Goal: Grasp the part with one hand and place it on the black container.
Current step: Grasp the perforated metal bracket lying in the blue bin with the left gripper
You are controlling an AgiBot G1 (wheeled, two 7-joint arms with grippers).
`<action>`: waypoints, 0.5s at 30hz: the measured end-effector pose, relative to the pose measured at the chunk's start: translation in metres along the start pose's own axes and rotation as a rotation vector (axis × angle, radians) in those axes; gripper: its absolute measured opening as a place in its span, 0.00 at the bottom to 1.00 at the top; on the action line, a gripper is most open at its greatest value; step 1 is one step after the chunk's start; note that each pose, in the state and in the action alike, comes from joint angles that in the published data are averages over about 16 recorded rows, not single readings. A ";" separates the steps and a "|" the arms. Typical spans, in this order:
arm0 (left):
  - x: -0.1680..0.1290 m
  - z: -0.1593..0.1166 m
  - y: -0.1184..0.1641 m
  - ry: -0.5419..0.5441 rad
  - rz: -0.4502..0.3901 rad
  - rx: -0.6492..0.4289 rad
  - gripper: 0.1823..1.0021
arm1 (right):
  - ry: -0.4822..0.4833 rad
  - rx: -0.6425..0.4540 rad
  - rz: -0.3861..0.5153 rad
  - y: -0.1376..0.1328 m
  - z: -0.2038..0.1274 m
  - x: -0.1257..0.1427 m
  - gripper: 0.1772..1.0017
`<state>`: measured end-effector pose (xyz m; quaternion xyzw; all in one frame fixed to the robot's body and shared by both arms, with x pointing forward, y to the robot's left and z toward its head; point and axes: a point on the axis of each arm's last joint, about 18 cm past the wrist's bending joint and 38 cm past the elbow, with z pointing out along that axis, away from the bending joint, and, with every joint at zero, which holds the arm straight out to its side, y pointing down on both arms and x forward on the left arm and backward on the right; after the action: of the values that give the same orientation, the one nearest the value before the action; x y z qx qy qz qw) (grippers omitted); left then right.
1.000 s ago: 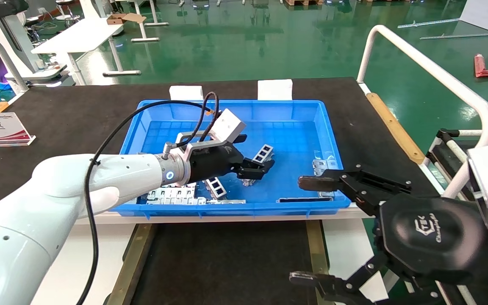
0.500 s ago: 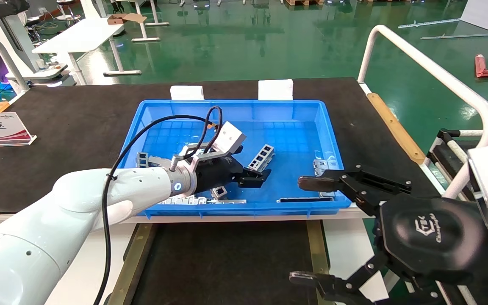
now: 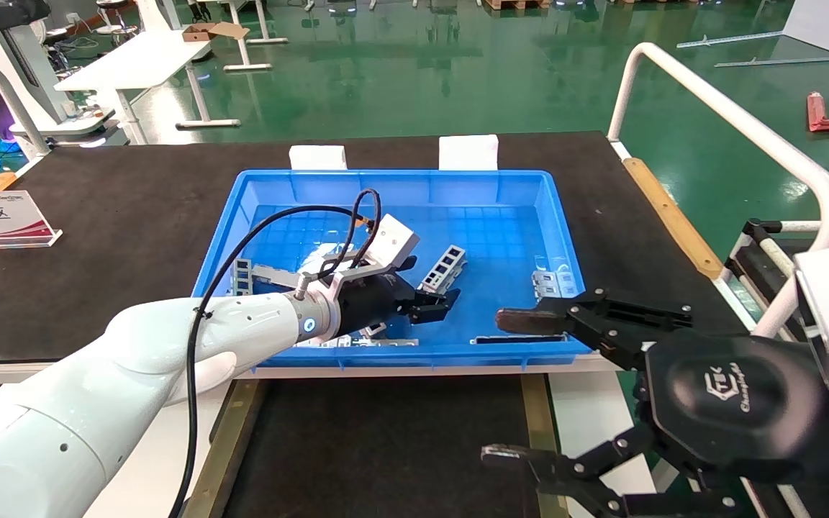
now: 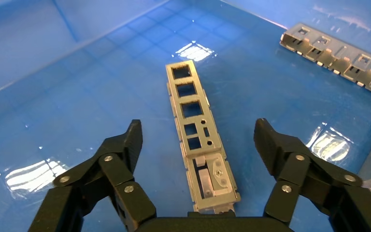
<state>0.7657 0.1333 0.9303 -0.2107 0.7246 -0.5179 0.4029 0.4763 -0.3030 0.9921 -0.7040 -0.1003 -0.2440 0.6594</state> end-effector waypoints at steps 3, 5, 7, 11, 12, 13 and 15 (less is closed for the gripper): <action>0.000 0.001 0.002 -0.004 -0.005 -0.005 0.83 | 0.000 0.000 0.000 0.000 0.000 0.000 0.79; 0.000 0.001 0.004 -0.006 -0.008 -0.007 0.80 | 0.000 0.000 0.000 0.000 0.000 0.000 0.73; 0.000 0.001 0.005 -0.008 -0.010 -0.009 0.75 | 0.000 0.000 0.000 0.000 0.000 0.000 0.68; -0.001 0.001 0.007 -0.012 -0.015 -0.012 0.64 | 0.000 0.000 0.000 0.000 0.000 0.000 0.57; -0.001 0.001 0.007 -0.013 -0.017 -0.012 0.62 | 0.000 0.000 0.000 0.000 0.000 0.000 0.54; -0.001 0.001 0.008 -0.014 -0.018 -0.012 0.59 | 0.000 0.000 0.000 0.000 0.000 0.000 0.51; -0.002 0.001 0.008 -0.016 -0.021 -0.012 0.52 | 0.000 0.000 0.000 0.000 0.000 0.000 0.46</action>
<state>0.7687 0.1369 0.9233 -0.2252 0.7222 -0.5159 0.4020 0.4763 -0.3030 0.9921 -0.7040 -0.1003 -0.2440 0.6594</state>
